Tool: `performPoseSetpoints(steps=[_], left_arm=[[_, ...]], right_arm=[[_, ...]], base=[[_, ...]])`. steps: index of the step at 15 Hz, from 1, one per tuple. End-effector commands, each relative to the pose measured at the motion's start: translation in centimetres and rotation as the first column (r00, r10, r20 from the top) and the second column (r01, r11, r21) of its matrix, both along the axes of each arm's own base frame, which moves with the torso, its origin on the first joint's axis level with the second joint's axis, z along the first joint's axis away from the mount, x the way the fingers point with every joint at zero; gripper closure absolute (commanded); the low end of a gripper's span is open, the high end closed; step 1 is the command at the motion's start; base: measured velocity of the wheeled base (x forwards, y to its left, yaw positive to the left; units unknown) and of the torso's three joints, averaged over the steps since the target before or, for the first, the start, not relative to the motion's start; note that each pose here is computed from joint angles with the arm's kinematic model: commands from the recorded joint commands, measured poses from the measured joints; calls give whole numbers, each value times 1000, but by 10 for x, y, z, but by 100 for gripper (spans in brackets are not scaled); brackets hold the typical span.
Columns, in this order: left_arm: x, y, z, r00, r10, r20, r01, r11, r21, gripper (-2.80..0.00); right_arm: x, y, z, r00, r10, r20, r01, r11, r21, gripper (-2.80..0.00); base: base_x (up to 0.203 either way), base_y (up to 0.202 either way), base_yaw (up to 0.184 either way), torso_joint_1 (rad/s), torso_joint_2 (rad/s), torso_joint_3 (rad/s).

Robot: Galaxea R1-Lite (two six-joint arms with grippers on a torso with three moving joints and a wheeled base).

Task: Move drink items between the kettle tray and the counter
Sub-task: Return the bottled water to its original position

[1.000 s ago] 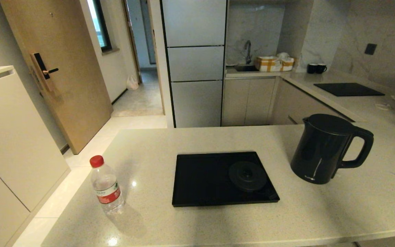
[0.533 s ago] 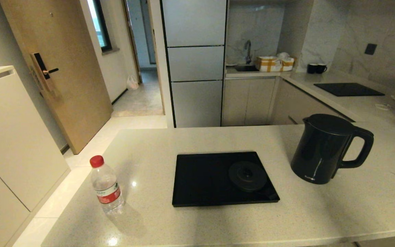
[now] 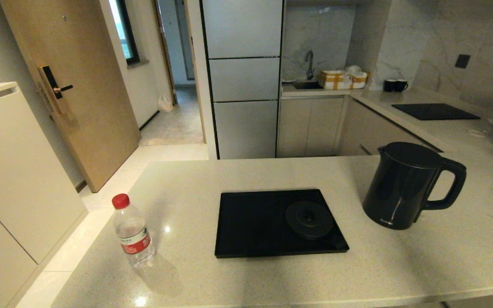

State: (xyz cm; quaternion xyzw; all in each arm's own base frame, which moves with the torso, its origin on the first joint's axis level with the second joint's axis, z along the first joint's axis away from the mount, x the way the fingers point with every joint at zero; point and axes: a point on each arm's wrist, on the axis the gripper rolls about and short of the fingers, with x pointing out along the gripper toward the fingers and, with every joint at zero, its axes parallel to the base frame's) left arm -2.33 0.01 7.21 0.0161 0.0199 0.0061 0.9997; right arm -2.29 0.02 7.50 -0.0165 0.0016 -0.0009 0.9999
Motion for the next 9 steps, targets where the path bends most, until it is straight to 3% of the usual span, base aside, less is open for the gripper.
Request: performPoseSetpoints(steps=[1, 2, 5, 6, 7, 9], left_arm=[[-5, 0, 18, 999, -5, 44, 5, 1000, -3, 0], [-10, 0, 36, 997, -10, 71, 11, 1000, -16, 0], [-18, -1, 93, 998, -37, 48, 41, 995, -95, 0], [-14, -1, 105, 997, -53, -60, 45, 991, -125, 0], [-10, -2, 108, 978, -68, -197, 39, 988, -148, 0], [4, -3, 114, 915, -126, -384, 54, 980, -192, 0]], right_arm=[[0, 0, 0, 1000, 0, -3, 0, 1000, -1, 0], [0, 0, 0, 1000, 0, -3, 0, 1000, -1, 0], [0, 0, 0, 1000, 0, -3, 0, 1000, -1, 0], [0, 0, 0, 1000, 0, -3, 0, 1000, -1, 0], [0, 0, 0, 1000, 0, -3, 0, 1000, -1, 0], [0, 0, 0, 1000, 0, -3, 0, 1000, -1, 0]], base=[[0, 0, 0, 0, 0, 0], [0, 0, 0, 0, 0, 0], [0, 0, 0, 0, 0, 0], [0, 0, 0, 0, 0, 0], [0, 0, 0, 0, 0, 0], [0, 0, 0, 0, 0, 0]])
